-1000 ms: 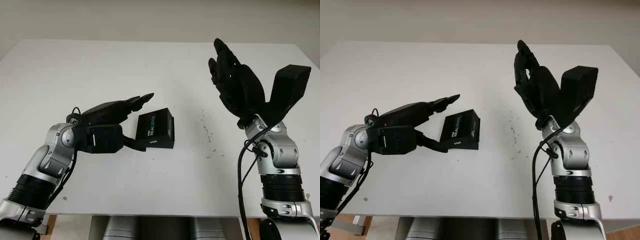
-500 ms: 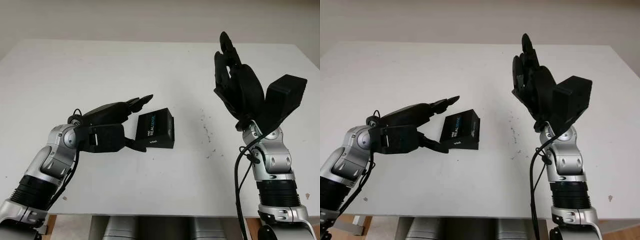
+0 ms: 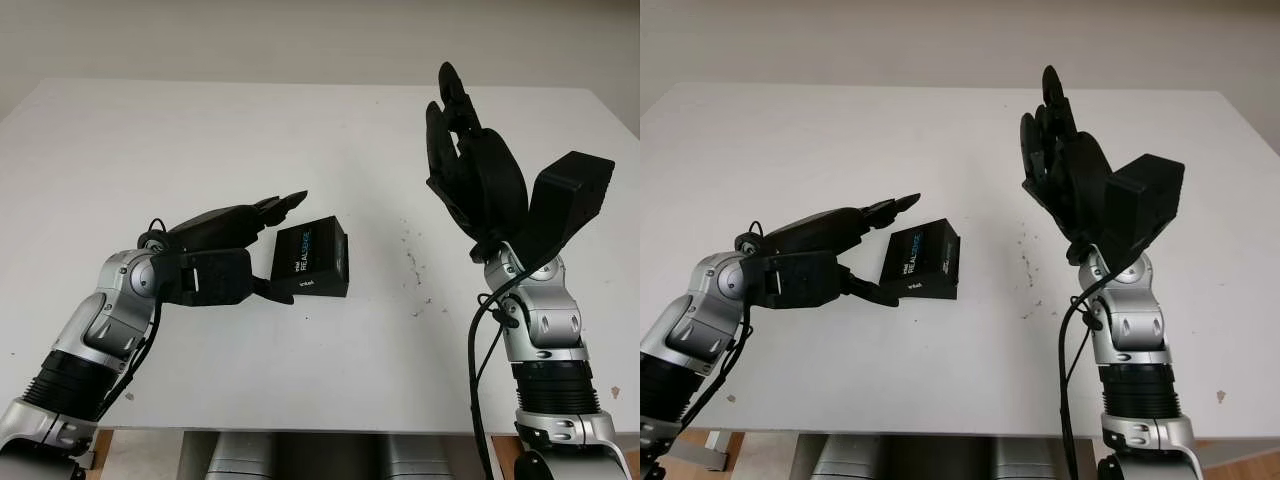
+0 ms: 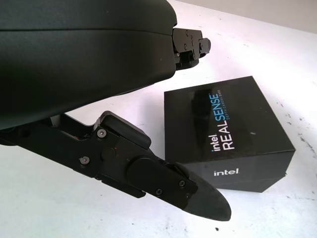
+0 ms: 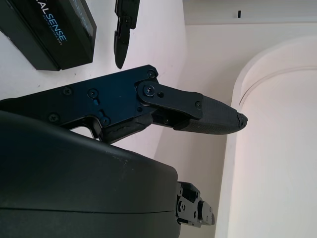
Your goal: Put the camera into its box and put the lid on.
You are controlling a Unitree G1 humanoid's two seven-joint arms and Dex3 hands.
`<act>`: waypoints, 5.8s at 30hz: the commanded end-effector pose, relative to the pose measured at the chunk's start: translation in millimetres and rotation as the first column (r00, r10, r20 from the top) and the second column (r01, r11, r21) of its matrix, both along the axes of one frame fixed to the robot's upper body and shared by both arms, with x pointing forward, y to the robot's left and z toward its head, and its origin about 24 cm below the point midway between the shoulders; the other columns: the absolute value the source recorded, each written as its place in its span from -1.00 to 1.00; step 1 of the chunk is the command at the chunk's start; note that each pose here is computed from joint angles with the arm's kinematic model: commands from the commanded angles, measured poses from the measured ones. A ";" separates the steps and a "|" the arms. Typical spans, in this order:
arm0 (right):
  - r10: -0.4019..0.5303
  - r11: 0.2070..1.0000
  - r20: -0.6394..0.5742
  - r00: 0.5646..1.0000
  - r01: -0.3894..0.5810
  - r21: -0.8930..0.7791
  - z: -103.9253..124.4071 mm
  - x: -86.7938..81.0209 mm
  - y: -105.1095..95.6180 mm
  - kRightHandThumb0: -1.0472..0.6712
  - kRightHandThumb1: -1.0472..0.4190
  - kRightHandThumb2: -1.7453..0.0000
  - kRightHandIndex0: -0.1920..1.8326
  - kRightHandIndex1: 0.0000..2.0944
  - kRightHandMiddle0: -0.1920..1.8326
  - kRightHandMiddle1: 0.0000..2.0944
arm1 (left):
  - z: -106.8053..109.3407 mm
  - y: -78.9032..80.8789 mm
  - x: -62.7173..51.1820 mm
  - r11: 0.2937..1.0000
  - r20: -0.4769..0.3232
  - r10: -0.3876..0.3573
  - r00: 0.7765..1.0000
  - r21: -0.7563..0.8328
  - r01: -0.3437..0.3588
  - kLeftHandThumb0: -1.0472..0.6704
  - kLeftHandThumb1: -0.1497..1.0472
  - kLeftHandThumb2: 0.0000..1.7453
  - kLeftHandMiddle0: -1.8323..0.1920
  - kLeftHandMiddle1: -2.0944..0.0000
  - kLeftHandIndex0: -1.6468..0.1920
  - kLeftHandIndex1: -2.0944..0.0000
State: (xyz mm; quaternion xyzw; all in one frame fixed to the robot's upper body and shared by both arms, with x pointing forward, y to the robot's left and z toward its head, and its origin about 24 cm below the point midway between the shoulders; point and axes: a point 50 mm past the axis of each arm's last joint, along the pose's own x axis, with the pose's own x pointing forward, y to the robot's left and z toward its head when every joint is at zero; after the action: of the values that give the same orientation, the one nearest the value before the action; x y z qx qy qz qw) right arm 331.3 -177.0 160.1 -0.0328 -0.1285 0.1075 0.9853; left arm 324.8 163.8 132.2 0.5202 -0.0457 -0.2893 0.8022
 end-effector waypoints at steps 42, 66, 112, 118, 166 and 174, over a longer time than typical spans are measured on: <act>0.033 0.997 -0.045 0.998 -0.036 -0.068 8.3 -2.1 -7.8 -0.60 -1.00 0.19 -0.99 -0.98 -0.92 -0.94 | -15.2 -16.8 -4.8 0.991 0.139 0.039 0.990 -0.130 -0.021 -0.24 0.71 -0.93 0.56 0.13 0.57 0.35; 0.044 0.996 -0.041 0.998 -0.047 -0.073 7.6 -6.9 -4.1 -0.60 -1.00 0.17 -0.96 -0.95 -0.88 -0.93 | -13.0 -15.4 -3.0 0.981 0.210 0.078 0.975 -0.190 -0.038 0.06 1.00 -0.93 0.59 -0.58 0.60 -0.29; 0.069 0.998 -0.014 0.998 -0.069 -0.013 -0.3 -6.2 9.7 -0.60 -1.00 0.21 -0.94 -0.95 -1.00 -0.65 | 64.9 -46.7 18.1 0.971 0.070 0.237 0.969 0.005 -0.238 0.04 0.76 -0.94 0.32 -0.40 0.31 -0.23; 0.079 0.997 -0.006 0.997 -0.079 -0.018 -1.0 -7.0 8.9 -0.61 -1.00 0.20 -0.94 -0.95 -1.00 -0.66 | 64.2 -51.2 23.6 0.972 0.045 0.227 0.973 0.042 -0.229 0.03 0.77 -0.94 0.31 -0.38 0.32 -0.24; 0.087 0.996 -0.031 0.996 -0.087 -0.012 -11.5 -1.0 15.0 -0.59 -1.00 0.20 -0.96 -0.95 -1.00 -0.65 | 41.7 -66.3 17.7 0.945 -0.143 0.317 0.937 -0.040 -0.326 0.00 0.81 -0.94 0.36 -0.48 0.34 -0.30; 0.089 0.996 -0.031 0.996 -0.089 0.000 -12.1 -1.9 16.3 -0.58 -1.00 0.17 -0.97 -0.95 -1.00 -0.69 | 33.6 -68.0 17.5 0.958 -0.129 0.285 0.950 0.002 -0.287 0.00 0.78 -0.94 0.34 -0.51 0.32 -0.32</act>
State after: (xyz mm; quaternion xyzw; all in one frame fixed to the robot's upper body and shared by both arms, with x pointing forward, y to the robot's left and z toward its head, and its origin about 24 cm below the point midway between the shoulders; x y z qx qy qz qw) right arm 330.1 -162.2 142.6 -0.0266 -0.1017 0.1507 0.9830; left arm 344.7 101.5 173.1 0.4940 0.0770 -0.1835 0.8464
